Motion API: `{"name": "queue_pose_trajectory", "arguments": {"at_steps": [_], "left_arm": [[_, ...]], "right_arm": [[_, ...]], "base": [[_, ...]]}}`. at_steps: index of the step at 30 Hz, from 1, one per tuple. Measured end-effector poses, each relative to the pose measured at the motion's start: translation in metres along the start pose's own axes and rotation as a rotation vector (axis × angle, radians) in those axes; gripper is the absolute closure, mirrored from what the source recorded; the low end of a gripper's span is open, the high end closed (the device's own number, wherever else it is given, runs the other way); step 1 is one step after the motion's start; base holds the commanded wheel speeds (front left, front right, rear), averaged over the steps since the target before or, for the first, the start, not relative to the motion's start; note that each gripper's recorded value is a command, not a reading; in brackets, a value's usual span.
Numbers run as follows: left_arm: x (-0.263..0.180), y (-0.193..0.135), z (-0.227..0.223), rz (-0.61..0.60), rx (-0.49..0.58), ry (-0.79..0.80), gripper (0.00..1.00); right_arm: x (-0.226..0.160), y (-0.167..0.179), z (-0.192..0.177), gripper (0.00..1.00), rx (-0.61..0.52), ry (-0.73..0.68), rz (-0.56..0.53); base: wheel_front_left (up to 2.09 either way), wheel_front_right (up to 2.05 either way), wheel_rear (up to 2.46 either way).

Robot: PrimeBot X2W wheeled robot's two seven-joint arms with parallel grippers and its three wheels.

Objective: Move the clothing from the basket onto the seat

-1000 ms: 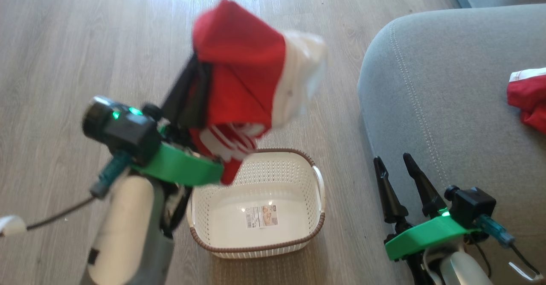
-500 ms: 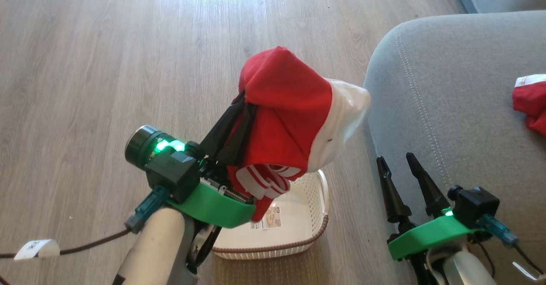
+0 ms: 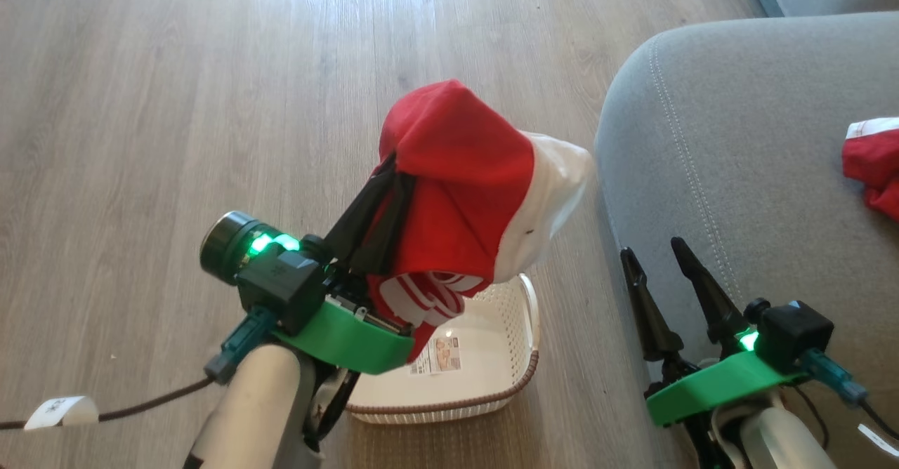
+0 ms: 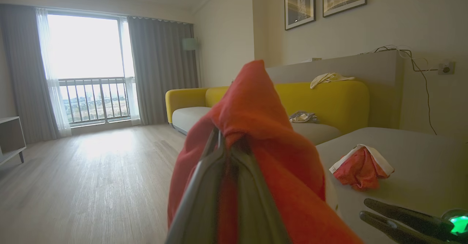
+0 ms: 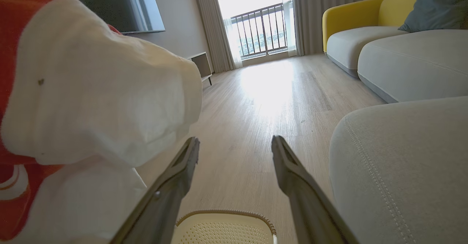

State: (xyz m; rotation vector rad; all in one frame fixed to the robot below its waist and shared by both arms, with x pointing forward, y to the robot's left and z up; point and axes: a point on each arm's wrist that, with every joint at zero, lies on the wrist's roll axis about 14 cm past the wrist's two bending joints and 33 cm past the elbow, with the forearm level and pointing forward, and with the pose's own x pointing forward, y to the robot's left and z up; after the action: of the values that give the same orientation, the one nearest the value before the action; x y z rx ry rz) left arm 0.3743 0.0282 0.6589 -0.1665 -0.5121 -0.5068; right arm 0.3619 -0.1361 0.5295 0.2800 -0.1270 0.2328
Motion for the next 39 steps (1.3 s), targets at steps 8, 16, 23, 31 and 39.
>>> {"name": "queue_pose_trajectory", "arguments": {"at_steps": [8,16,23,31,39], "left_arm": [[-0.001,0.009,-0.021,0.017,0.017,0.054,1.00],[-0.002,0.005,-0.031,-0.016,0.024,0.083,1.00],[-0.008,-0.034,-0.038,-0.149,0.042,0.111,1.00],[-0.020,-0.073,-0.042,-0.269,0.019,0.136,1.00],[-0.029,-0.083,-0.044,-0.294,-0.019,0.157,1.00]], "right_arm": [[-0.004,0.033,0.001,0.00,-0.006,0.019,0.152],[-0.009,0.061,0.002,0.00,-0.001,0.033,0.273],[-0.005,0.066,0.007,0.00,-0.060,0.019,0.312],[-0.011,0.074,-0.015,0.00,-0.137,0.097,0.392],[-0.009,0.098,-0.022,0.00,-0.159,0.115,0.491]], "base": [[0.00,0.00,0.00],[0.00,0.00,0.00],[0.00,0.00,0.00],[0.00,0.00,0.00],[0.00,0.00,0.00]]}}
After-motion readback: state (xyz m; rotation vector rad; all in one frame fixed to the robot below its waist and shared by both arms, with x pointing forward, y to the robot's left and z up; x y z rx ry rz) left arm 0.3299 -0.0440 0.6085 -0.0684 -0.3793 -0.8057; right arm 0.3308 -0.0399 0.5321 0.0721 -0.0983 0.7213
